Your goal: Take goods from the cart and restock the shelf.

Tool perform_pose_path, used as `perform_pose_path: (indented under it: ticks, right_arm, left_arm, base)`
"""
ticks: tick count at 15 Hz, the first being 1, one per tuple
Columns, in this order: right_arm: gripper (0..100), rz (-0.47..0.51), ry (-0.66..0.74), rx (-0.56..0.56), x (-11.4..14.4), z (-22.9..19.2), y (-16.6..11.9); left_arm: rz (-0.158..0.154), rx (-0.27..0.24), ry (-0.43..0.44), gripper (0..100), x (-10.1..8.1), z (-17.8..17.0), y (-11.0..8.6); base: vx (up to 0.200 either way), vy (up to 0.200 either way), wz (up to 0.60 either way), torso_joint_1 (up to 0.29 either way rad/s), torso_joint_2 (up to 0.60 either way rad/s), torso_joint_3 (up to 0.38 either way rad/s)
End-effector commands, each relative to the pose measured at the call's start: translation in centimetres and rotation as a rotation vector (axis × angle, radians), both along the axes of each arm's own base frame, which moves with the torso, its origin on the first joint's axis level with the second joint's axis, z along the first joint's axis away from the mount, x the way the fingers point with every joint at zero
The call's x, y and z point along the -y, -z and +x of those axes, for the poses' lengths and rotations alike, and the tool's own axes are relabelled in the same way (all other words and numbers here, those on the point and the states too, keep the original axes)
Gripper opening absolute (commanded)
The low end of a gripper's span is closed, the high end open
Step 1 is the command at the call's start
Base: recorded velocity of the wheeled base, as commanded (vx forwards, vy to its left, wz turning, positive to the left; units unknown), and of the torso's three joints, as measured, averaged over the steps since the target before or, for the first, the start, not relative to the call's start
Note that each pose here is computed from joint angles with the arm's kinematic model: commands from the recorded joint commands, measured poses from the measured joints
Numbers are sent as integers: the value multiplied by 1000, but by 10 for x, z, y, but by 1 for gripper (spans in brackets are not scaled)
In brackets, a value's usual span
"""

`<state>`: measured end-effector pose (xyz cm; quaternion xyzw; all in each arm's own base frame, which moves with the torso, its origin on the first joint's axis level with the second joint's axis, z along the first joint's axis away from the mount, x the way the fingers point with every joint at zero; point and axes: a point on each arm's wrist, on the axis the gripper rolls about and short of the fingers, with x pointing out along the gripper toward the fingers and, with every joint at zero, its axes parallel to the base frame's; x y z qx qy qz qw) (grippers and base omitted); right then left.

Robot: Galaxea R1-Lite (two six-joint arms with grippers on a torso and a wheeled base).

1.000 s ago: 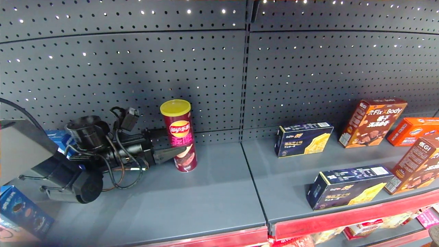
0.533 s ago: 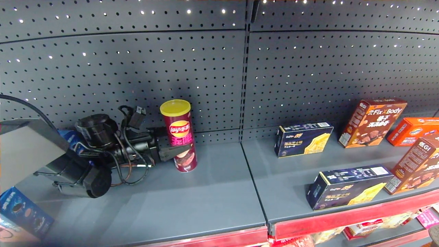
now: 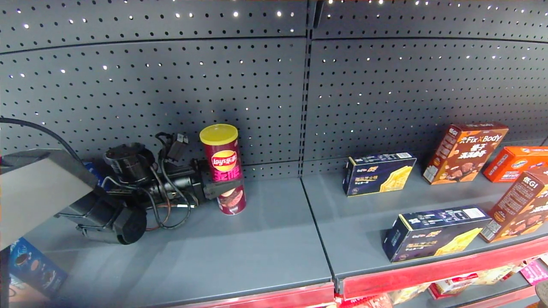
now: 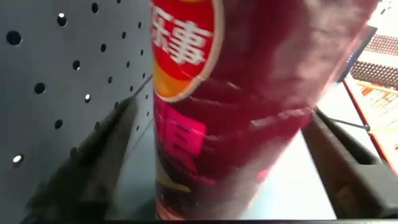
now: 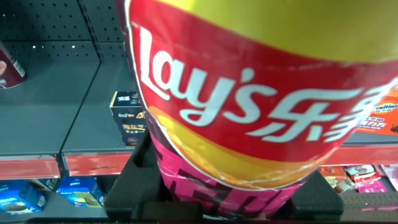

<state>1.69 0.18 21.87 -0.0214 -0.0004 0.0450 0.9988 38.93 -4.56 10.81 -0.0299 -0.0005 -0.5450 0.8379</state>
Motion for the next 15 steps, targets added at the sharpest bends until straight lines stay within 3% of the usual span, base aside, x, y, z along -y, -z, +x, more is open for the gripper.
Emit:
perform_pose_path:
  ticks: [1, 7, 15]
  right_arm:
    - [0, -1, -2, -10, 0, 3, 0]
    - [0, -2, -24, -30, -1, 4, 4]
    - [0, 0, -20, -31, -1, 4, 5]
  left_arm:
    - [-5, -1, 4, 0, 1, 2, -1]
    - [-4, 2, 4, 0, 1, -13, -9]
    - [-8, 63, 7, 0, -3, -70, -22]
  base:
    - [0, 0, 0, 0, 0, 0]
    - [0, 0, 0, 0, 0, 0]
    - [0, 0, 0, 0, 0, 0]
